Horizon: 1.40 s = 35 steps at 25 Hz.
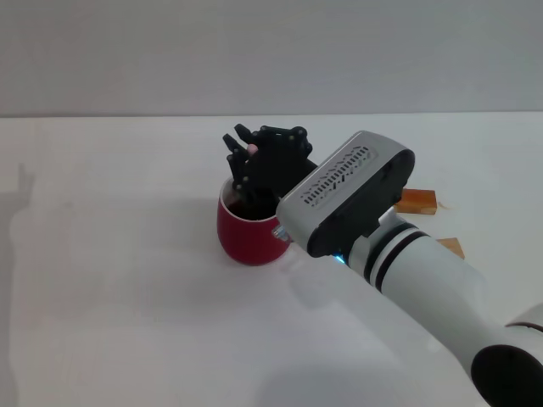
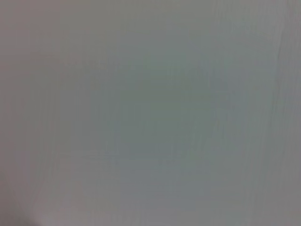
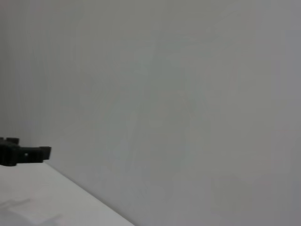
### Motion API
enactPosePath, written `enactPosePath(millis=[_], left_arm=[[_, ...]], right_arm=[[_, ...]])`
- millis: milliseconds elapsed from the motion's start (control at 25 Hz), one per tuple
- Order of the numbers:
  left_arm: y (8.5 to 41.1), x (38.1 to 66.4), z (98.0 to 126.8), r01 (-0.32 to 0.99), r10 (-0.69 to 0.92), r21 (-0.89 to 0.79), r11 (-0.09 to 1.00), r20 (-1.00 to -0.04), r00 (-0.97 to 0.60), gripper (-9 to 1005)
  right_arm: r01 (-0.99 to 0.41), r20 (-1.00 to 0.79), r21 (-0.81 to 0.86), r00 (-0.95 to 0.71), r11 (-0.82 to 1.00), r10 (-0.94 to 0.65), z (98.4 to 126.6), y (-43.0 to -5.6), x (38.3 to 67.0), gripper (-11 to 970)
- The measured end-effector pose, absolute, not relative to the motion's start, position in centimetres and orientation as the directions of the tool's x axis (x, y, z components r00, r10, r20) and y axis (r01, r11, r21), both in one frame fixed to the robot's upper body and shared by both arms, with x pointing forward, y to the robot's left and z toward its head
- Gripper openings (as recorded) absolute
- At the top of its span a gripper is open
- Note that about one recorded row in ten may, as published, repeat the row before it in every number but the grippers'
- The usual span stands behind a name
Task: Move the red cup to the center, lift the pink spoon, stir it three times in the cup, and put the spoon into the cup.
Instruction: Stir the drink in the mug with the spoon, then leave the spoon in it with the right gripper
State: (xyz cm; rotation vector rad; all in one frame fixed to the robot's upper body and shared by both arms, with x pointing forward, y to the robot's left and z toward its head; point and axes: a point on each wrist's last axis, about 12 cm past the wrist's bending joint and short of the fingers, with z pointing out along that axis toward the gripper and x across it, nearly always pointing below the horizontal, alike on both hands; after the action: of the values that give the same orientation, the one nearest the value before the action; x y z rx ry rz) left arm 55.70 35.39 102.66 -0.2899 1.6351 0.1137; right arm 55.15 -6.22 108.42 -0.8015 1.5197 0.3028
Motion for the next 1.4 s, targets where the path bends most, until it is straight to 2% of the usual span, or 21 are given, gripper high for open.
enactPosePath(millis=[320, 560, 960, 1400], left_arm=[[35.5, 55.6, 102.6, -0.257, -0.119, -0.099, 0.961, -0.991, -0.062, 829], [35.5, 55.6, 102.6, -0.26, -0.12, -0.1, 0.96, -0.991, -0.061, 829], [35.5, 55.7, 102.7, -0.258, -0.119, -0.101, 0.961, -0.991, -0.059, 829], [35.5, 55.6, 102.6, -0.26, -0.12, -0.1, 0.96, -0.991, -0.061, 829]], right_arm=[[-0.641, -0.962, -0.223, 0.022, 0.734, -0.273, 107.7, -6.8, 53.8, 125], [-0.684, -0.962, -0.216, 0.027, 0.697, -0.272, 107.8, -5.6, 52.6, 124], [-0.68, -0.963, -0.205, 0.01, 0.704, -0.27, 108.4, -4.9, 54.7, 125], [-0.685, -0.961, -0.211, 0.014, 0.697, -0.277, 108.3, -4.9, 54.6, 126]])
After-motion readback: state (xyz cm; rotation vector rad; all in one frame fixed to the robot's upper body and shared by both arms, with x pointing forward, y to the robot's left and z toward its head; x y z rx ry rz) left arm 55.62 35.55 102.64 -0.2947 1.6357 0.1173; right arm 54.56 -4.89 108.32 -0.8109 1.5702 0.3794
